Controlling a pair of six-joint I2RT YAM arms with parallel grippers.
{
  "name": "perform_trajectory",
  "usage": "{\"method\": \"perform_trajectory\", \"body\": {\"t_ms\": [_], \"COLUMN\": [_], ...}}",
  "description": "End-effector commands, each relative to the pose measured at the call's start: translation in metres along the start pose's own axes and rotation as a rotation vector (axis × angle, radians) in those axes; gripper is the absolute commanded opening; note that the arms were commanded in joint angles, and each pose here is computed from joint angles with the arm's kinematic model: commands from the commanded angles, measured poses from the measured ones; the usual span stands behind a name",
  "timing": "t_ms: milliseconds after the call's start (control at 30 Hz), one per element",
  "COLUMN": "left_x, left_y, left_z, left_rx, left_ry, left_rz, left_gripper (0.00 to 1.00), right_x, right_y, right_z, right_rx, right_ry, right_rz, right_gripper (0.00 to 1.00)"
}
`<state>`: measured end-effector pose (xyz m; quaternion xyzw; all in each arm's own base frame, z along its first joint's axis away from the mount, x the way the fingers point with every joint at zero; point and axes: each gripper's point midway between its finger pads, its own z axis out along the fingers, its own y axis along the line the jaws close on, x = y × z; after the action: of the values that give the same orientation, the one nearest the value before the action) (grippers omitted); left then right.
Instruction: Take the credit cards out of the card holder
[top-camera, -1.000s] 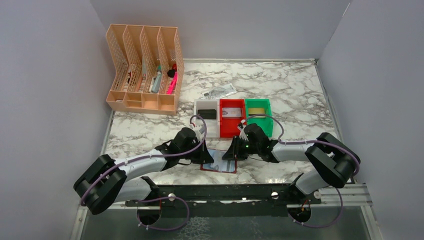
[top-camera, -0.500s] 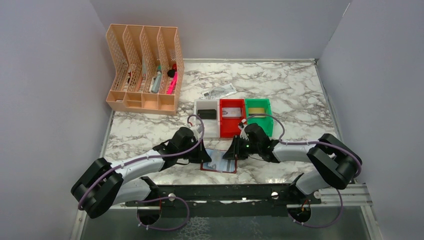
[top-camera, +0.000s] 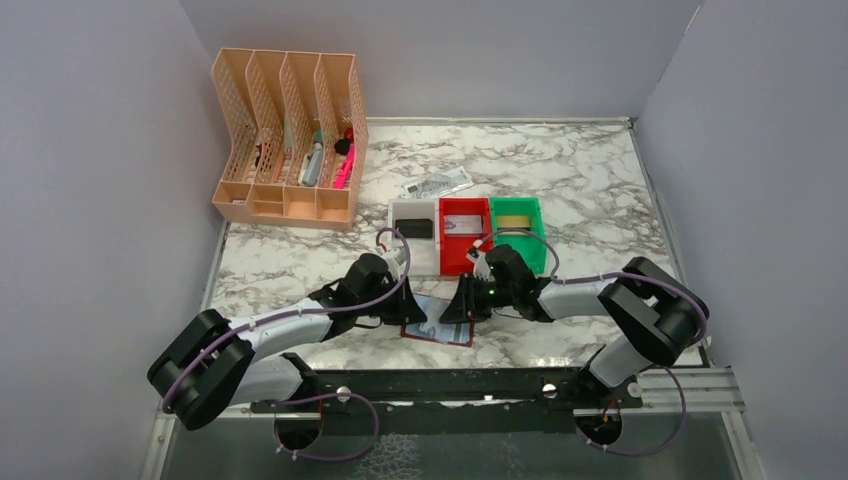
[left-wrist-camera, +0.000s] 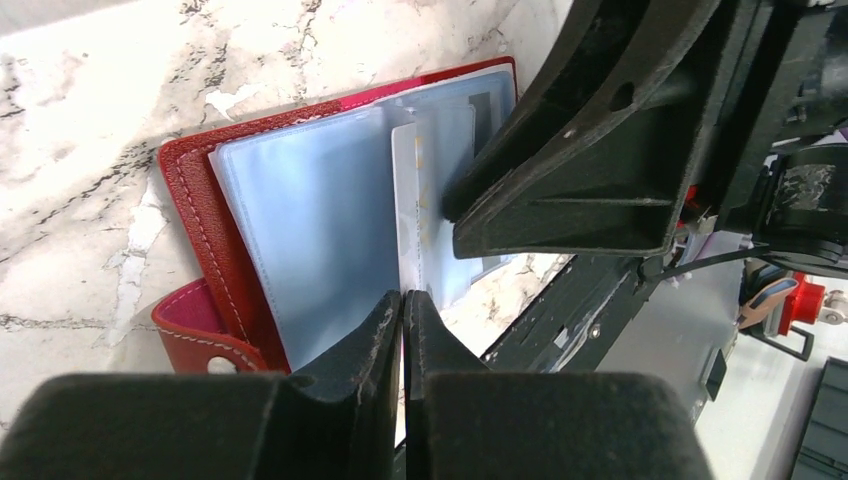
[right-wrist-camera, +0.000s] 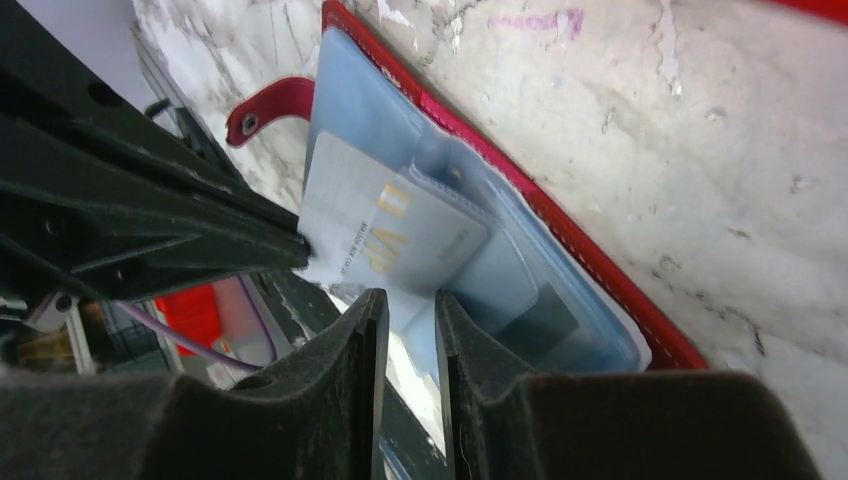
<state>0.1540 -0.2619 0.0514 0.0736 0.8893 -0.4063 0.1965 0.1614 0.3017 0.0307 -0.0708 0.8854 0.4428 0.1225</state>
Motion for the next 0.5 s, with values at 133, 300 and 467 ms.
{"method": "perform_trajectory", "body": {"t_ms": [133, 300, 467], "left_x": [0.005, 0.009, 0.006], "left_y": [-0.009, -0.01, -0.007], "left_z": [0.005, 0.01, 0.011], "left_rx": [0.075, 0.097, 0.081], "left_ry": [0.03, 0.053, 0.04], "left_rz": [-0.005, -0.021, -0.022], "left_gripper": [0.17, 0.19, 0.17], "right_x": [0.019, 0.022, 0.022], "right_y": [-0.027, -0.032, -0.034], "right_z": [0.008, 0.007, 0.007], "right_rx": [0.052, 0.068, 0.079], "right_ry": [0.029, 0.022, 0.017], "right_rz": [0.103, 0.122, 0.124], "right_gripper": [0.3, 0.3, 0.3]}}
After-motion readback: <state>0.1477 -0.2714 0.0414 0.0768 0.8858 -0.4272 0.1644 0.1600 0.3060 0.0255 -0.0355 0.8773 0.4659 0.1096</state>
